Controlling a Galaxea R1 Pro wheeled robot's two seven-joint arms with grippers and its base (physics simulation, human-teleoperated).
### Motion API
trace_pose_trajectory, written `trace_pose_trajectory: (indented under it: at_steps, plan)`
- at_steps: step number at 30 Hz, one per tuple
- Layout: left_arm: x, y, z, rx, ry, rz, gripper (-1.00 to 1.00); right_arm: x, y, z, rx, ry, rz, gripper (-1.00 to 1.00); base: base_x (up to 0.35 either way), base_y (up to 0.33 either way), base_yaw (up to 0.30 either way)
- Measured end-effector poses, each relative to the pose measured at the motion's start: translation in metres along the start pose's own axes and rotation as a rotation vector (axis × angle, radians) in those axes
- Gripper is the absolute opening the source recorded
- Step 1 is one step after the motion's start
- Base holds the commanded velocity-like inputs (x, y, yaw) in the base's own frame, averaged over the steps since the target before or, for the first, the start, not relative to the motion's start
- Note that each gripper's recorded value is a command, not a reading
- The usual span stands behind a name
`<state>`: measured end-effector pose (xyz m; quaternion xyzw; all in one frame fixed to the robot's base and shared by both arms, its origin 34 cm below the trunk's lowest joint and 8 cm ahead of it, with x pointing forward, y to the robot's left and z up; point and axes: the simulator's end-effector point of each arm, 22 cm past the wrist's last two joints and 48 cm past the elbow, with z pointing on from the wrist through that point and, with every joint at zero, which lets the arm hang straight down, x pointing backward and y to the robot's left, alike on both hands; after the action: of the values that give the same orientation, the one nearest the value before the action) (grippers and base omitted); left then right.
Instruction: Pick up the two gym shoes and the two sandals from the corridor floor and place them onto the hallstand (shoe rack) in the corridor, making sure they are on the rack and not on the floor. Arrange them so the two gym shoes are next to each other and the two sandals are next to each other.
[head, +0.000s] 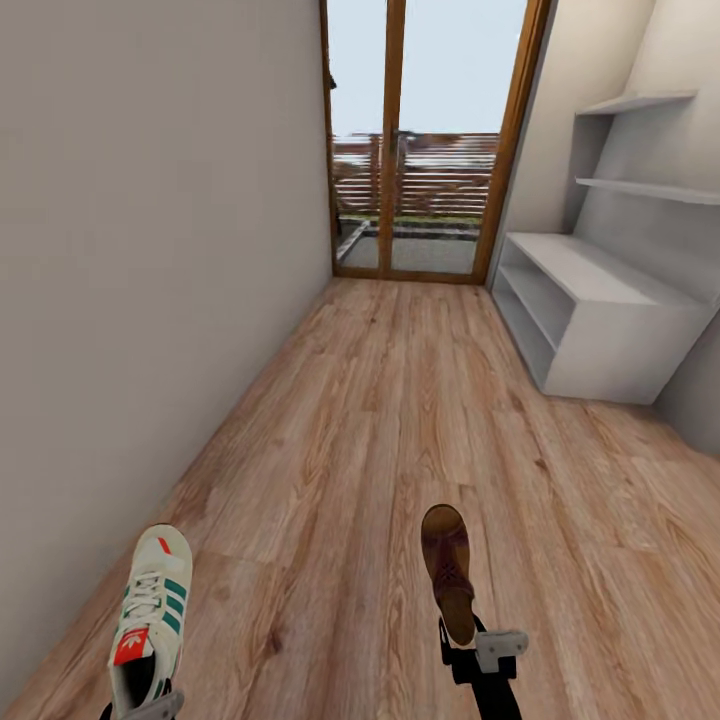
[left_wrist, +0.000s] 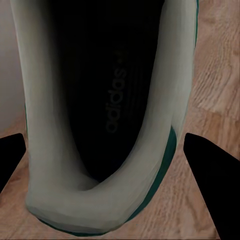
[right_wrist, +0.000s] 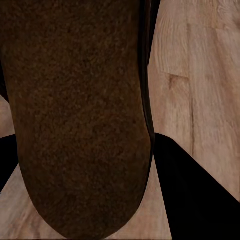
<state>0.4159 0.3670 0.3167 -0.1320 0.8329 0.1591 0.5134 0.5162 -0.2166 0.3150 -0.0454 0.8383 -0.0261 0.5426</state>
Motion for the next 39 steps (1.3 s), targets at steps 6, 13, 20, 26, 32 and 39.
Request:
trace_pose_trajectory:
  at_steps: [6,13,20,26,32,39]
  plan:
    - [-0.0001,-0.0002,0.0000,0.000,0.000,0.000,-1.00,-0.0001,-0.0008,0.0001,0.002,0.000,0.001,-1.00,0.337,0.000,0.000]
    - [-0.0012,-0.0003,0.0004,0.000,-0.003,-0.001,-1.00,-0.0005,-0.0011,0.0002,0.003,-0.001,0.001,-1.00,0.338,0.000,0.000]
    - [-0.0023,-0.0003,0.0007,0.000,-0.006,-0.001,-1.00,-0.0005,-0.0011,0.0002,0.003,-0.001,0.001,-1.00,0.338,0.000,-0.005]
    - [-0.0045,-0.0006,0.0011,0.001,-0.011,-0.003,-1.00,-0.0024,-0.0014,0.0004,0.003,-0.005,0.001,-1.00,0.338,0.000,-0.167]
    - [-0.0066,-0.0006,0.0014,0.001,-0.016,-0.005,-1.00,-0.0049,-0.0017,0.0006,0.004,-0.010,0.001,-1.00,0.338,0.000,-0.198]
    - [-0.0068,-0.0006,0.0014,0.001,-0.016,-0.005,-1.00,-0.0054,-0.0015,0.0006,0.004,-0.011,0.001,-1.00,0.338,0.000,-0.029]
